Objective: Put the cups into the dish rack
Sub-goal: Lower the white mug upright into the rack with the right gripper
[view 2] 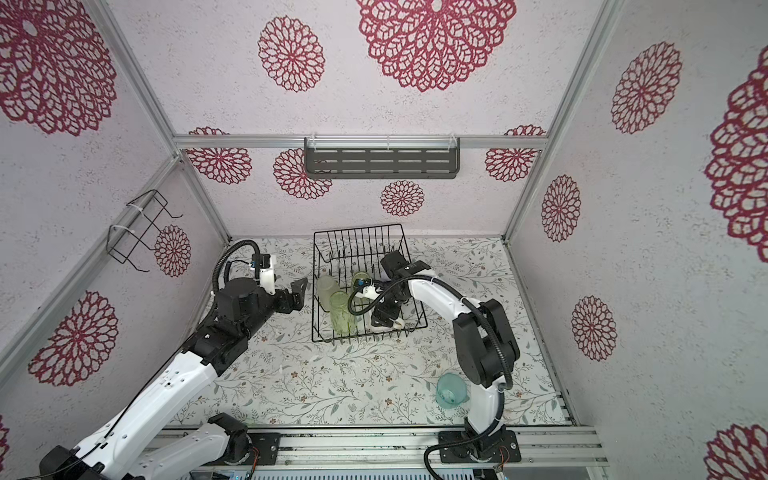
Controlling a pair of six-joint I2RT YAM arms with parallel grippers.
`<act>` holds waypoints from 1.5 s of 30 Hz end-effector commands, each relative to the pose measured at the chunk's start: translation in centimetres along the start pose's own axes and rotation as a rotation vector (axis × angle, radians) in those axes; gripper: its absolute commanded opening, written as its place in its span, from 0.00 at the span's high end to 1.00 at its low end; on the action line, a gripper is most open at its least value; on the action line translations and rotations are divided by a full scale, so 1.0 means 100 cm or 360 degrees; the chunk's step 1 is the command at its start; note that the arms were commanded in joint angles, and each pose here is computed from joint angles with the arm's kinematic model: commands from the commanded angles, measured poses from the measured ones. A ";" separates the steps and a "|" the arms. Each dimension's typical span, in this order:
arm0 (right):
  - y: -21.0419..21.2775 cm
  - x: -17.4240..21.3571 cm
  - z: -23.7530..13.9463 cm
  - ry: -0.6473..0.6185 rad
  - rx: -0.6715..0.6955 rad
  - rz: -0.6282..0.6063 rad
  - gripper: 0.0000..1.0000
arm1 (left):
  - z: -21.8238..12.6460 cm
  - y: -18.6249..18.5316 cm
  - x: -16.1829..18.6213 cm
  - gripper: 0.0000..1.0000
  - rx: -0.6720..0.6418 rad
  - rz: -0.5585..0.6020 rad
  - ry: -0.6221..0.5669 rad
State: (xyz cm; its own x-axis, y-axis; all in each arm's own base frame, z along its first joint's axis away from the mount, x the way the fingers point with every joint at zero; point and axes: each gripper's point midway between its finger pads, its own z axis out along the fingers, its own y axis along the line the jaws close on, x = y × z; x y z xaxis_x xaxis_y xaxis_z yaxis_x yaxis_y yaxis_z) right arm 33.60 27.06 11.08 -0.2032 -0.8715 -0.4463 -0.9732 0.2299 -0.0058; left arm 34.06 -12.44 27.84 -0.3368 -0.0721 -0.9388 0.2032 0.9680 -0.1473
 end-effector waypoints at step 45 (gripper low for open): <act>-0.007 -0.028 -0.010 0.0039 0.0048 -0.0066 0.25 | -0.008 0.003 -0.012 0.06 0.0006 0.0007 -0.0049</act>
State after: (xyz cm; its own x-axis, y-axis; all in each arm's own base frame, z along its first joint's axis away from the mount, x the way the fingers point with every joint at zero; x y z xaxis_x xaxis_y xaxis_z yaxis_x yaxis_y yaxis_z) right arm 34.19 27.89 11.43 -0.2025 -0.9044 -0.3755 -0.9730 0.2293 -0.0274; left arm 33.81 -12.22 28.41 -0.3204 -0.0595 -0.9454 0.2179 0.9666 -0.1347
